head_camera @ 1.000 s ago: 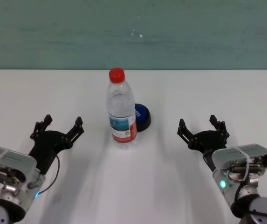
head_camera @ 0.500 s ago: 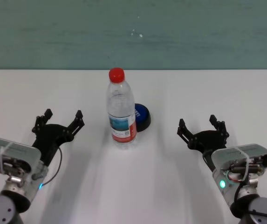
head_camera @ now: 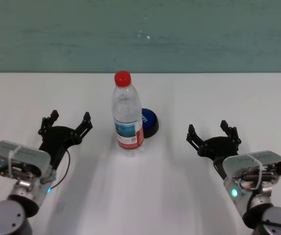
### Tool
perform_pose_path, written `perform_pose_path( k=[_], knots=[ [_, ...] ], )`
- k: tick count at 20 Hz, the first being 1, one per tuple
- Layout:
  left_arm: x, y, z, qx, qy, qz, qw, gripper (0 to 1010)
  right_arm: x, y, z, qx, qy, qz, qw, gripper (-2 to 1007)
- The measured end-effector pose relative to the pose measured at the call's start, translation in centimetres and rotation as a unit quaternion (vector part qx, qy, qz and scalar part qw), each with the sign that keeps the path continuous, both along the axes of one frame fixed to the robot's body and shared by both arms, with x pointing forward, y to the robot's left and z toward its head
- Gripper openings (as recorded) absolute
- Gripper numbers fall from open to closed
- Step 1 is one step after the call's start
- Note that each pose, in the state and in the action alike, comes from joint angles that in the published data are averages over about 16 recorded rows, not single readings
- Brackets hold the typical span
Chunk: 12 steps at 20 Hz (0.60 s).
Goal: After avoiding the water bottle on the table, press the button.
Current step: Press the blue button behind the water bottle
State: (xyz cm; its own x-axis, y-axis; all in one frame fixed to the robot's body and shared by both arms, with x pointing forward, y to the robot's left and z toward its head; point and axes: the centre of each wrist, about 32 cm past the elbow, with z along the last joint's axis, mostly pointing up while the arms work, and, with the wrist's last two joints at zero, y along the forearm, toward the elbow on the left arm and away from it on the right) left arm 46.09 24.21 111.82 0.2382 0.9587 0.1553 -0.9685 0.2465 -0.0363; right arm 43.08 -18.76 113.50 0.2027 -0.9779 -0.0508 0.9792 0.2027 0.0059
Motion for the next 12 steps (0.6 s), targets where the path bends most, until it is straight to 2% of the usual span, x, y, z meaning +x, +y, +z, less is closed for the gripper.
perform_pose_path(
  k=[12],
  knots=[
    [2.34,-0.58,-0.33,0.016,-0.016,0.002,0.9997,1010,0.00,0.00,0.00,0.000,0.000,0.000,1.0000,1004]
  ],
)
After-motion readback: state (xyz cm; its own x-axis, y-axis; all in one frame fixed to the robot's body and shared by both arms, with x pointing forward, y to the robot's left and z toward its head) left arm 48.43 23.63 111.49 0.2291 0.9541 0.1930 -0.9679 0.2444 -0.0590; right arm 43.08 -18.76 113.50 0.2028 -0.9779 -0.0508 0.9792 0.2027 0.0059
